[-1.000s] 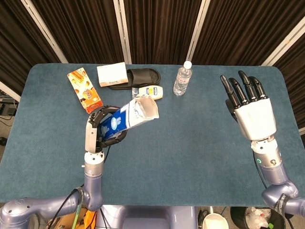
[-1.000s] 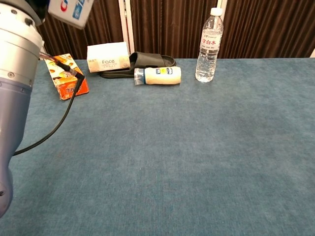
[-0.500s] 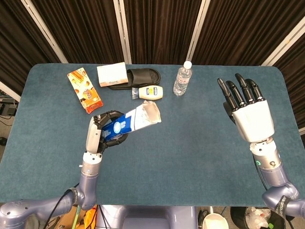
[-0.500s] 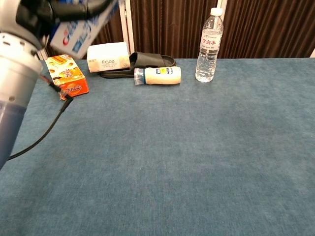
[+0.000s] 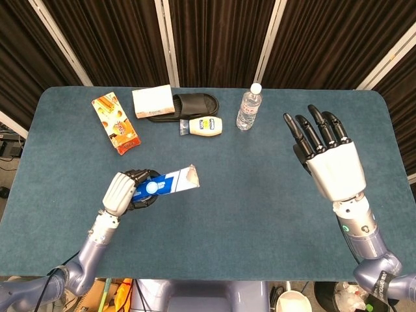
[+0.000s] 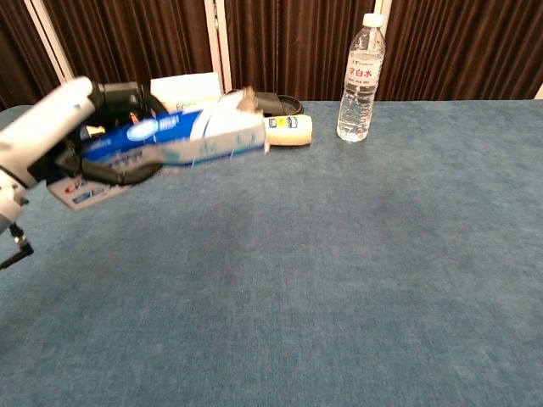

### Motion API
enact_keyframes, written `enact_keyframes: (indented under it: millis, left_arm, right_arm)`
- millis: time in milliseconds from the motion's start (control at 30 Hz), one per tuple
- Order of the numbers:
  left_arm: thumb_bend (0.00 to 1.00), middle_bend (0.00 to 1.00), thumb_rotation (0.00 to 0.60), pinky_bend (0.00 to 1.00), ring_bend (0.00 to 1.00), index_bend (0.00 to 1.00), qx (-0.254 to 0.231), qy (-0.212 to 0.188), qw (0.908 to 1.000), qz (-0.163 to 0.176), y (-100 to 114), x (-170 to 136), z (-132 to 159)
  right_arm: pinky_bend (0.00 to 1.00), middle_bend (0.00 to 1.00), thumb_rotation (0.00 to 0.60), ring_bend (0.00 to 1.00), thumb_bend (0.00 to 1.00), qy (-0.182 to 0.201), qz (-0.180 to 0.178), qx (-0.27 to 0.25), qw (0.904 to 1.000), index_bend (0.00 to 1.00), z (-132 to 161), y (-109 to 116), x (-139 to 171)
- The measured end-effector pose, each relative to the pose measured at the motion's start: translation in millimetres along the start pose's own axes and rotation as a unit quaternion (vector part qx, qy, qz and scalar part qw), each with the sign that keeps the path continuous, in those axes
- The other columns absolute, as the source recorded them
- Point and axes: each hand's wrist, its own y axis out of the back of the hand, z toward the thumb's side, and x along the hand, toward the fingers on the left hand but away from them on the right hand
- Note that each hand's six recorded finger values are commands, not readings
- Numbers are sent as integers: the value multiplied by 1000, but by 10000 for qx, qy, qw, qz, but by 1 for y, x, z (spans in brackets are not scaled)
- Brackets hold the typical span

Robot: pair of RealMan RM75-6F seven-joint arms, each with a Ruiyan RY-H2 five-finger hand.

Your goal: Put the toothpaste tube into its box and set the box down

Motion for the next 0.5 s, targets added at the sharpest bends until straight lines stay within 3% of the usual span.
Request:
enact_keyframes:
  millis: [133,300,500]
  left_arm:
    - [353,333,600,318,268,271,422,254,9977,-464,-16,-6,-9]
    - [264,172,600,176,123,151,703,476,9925,-884,-28,-13,-10]
    - [217,96,600,95,66,96,910,854,9830,-1347,-26,-25,-15]
  right_arm:
    - [317,338,600,189,336,45,14,-41,10000,0,9,4,2]
    - [317,338,600,189,336,153,111,-65,9998,0,18,5,9]
    - [317,338,600,189,336,103,433,-90,9990,0,18,0,28]
